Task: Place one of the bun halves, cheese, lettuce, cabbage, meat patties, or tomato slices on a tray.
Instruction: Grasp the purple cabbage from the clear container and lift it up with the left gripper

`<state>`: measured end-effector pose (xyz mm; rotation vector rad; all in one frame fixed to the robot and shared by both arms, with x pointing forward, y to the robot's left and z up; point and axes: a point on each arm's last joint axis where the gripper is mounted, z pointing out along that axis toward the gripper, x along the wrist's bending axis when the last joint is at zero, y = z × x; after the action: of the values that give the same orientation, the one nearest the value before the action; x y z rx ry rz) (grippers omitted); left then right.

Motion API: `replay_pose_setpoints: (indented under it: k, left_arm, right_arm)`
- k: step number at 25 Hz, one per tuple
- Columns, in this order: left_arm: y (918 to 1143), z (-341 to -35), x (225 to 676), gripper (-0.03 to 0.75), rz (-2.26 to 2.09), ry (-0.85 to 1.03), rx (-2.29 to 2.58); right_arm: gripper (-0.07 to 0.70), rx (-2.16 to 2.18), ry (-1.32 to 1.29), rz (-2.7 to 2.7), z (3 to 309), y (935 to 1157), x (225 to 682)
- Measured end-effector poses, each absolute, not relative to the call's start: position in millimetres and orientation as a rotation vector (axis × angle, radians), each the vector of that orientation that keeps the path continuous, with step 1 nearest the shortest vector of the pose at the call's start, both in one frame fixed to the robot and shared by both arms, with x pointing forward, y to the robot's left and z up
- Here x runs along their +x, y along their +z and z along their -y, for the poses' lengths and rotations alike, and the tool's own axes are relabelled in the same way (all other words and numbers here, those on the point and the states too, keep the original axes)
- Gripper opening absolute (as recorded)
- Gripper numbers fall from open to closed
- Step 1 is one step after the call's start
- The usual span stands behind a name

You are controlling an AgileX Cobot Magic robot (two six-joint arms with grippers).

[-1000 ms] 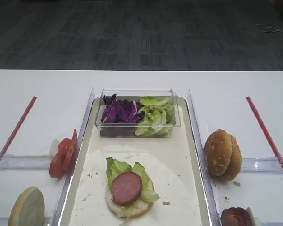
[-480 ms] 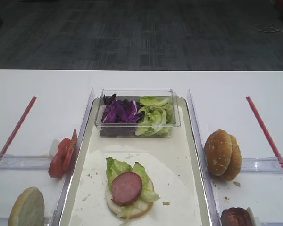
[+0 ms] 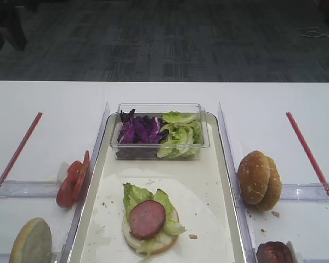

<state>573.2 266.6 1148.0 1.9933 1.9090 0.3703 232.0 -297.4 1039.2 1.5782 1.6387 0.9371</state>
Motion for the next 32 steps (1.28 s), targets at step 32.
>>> replay_pose_setpoints:
  k: [32]
  left_arm:
    - [1074, -235, 650, 0.307, -1.910, 0.272, 2.100]
  right_arm:
    - [0.007, 1.578, 0.937, -1.639, 297, 1039, 232]
